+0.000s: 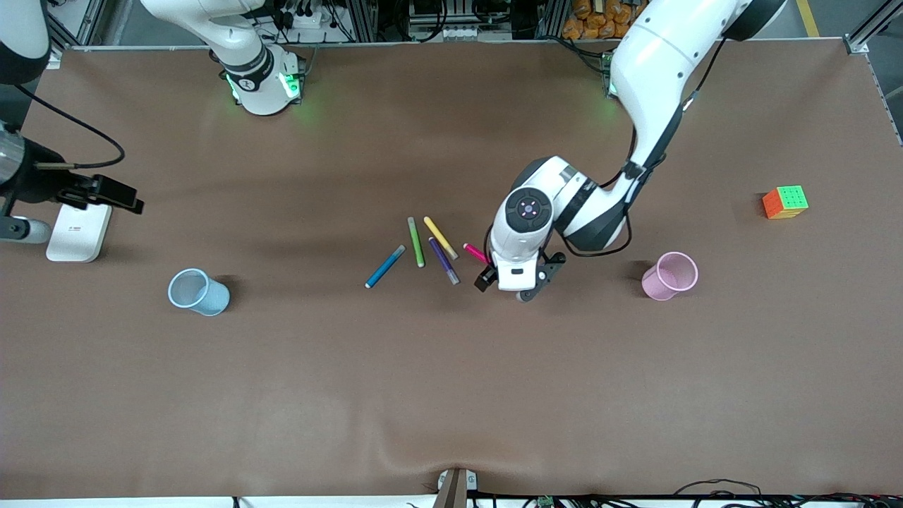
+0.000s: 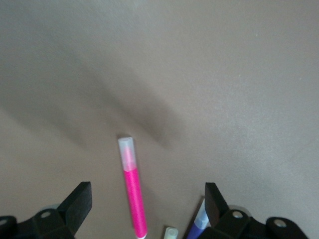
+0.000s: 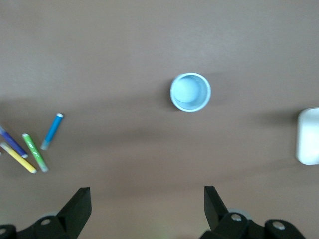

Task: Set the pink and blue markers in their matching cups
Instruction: 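Grasp the pink marker with the left gripper while the right gripper reaches markers, then grasp the blue marker with the right gripper while the left gripper lifts pink, then carry the blue marker to the blue cup with the right gripper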

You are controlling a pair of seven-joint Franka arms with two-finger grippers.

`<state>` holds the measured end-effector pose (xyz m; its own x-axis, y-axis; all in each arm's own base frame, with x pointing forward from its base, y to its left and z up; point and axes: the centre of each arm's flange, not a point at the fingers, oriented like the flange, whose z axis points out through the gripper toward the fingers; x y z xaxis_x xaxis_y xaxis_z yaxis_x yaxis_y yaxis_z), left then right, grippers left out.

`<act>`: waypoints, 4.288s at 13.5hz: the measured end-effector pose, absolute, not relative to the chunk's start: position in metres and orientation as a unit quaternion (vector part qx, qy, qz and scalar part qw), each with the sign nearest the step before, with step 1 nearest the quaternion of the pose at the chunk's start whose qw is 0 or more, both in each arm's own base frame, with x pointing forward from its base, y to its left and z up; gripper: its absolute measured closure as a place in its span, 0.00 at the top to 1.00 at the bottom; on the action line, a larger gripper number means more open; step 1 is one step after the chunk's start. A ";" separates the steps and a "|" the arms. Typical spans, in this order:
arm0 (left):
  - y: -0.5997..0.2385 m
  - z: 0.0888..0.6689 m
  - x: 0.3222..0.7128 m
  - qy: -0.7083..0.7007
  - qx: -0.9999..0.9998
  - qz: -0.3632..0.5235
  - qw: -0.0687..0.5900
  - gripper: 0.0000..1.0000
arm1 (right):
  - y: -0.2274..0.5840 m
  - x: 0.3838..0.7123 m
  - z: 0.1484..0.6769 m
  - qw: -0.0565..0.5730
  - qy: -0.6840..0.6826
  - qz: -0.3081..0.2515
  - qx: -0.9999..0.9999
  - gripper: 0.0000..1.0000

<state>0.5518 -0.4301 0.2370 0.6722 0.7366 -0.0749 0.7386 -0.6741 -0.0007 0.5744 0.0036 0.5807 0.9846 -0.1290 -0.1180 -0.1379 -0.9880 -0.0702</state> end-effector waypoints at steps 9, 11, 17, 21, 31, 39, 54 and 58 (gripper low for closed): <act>-0.457 0.180 0.532 0.419 0.906 -0.052 0.012 1.00 | 0.082 0.603 0.515 0.026 0.090 0.086 -0.992 1.00; -0.458 0.180 0.531 0.421 0.905 -0.052 0.011 1.00 | 0.095 0.608 0.502 0.029 0.085 0.087 -0.992 1.00; -0.459 0.177 0.529 0.460 0.886 -0.053 0.007 0.71 | 0.128 0.617 0.473 0.062 0.150 0.103 -0.981 1.00; -0.459 0.175 0.528 0.475 0.878 -0.053 0.004 0.59 | 0.185 0.623 0.420 0.038 0.197 0.110 -0.973 1.00; -0.457 0.177 0.531 0.477 0.877 -0.052 0.001 0.18 | 0.259 0.626 0.277 -0.002 0.256 0.096 -0.962 1.00; -0.417 0.210 0.564 0.496 0.867 -0.029 -0.027 0.18 | 0.294 0.611 0.214 -0.013 0.285 0.082 -0.955 0.83; -0.288 0.322 0.602 0.485 0.847 0.084 -0.200 0.18 | 0.319 0.590 0.180 -0.016 0.295 0.081 -0.952 0.18; -0.246 0.318 0.606 0.471 0.832 0.128 -0.263 0.18 | 0.318 0.591 0.181 -0.016 0.296 0.080 -0.952 0.18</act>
<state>0.6056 -0.2463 0.3185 0.5226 0.7168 0.4617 0.8519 -0.4173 -0.3163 0.5908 0.3176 0.1809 0.8122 -0.5655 -0.1435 -0.5604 -0.8246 0.0778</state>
